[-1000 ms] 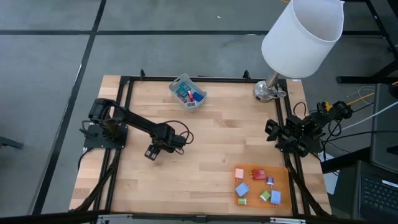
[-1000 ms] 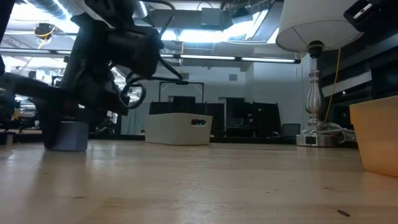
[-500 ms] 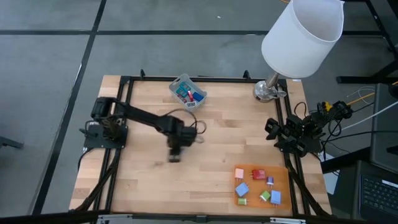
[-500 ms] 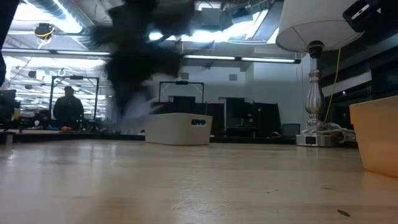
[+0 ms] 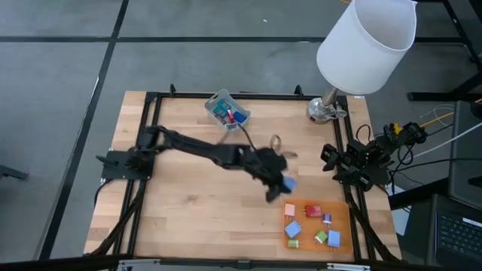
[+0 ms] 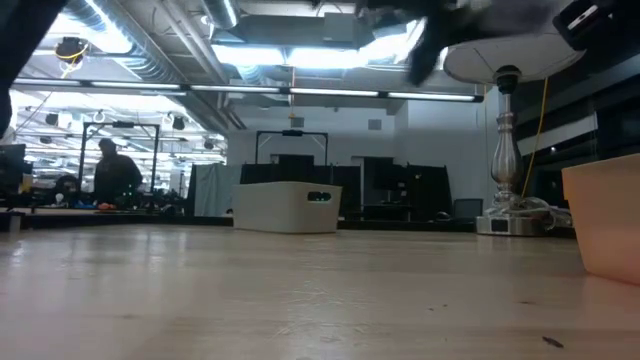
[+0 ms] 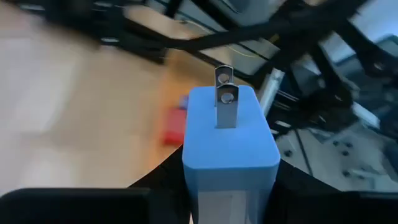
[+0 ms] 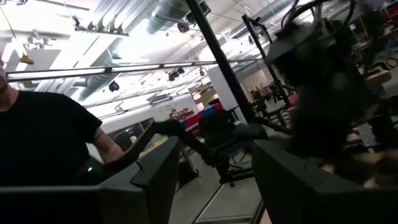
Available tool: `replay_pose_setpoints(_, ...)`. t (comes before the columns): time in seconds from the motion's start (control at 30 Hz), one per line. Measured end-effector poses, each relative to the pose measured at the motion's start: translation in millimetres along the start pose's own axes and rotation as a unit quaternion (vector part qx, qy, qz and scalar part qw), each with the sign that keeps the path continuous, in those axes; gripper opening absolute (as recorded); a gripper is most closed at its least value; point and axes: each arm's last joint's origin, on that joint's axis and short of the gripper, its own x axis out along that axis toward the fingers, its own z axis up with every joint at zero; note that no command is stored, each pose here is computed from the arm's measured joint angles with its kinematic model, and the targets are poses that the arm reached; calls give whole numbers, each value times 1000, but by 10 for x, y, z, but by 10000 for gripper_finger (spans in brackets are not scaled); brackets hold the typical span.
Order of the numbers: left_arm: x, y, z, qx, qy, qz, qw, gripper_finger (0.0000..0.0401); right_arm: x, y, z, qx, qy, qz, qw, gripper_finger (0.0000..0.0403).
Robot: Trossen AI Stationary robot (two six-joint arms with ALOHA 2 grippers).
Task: Pick & Place Office items
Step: Put the light blue charger adapter into the orange bin
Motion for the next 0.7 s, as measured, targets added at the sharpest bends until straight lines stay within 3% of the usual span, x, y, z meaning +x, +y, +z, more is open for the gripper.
replay_pose_setpoints(0.3,914,-360,-17,24,-18,-64,998,112,0,9,-2,12,7,14,1000,201)
replay_pose_setpoints(0.5,1292,-187,-288,-5,-7,-75,997,112,-1,15,-8,30,15,26,999,200)
replay_pose_setpoints(0.7,1426,-73,-454,-28,19,-78,996,112,-1,19,-10,39,18,32,999,200)
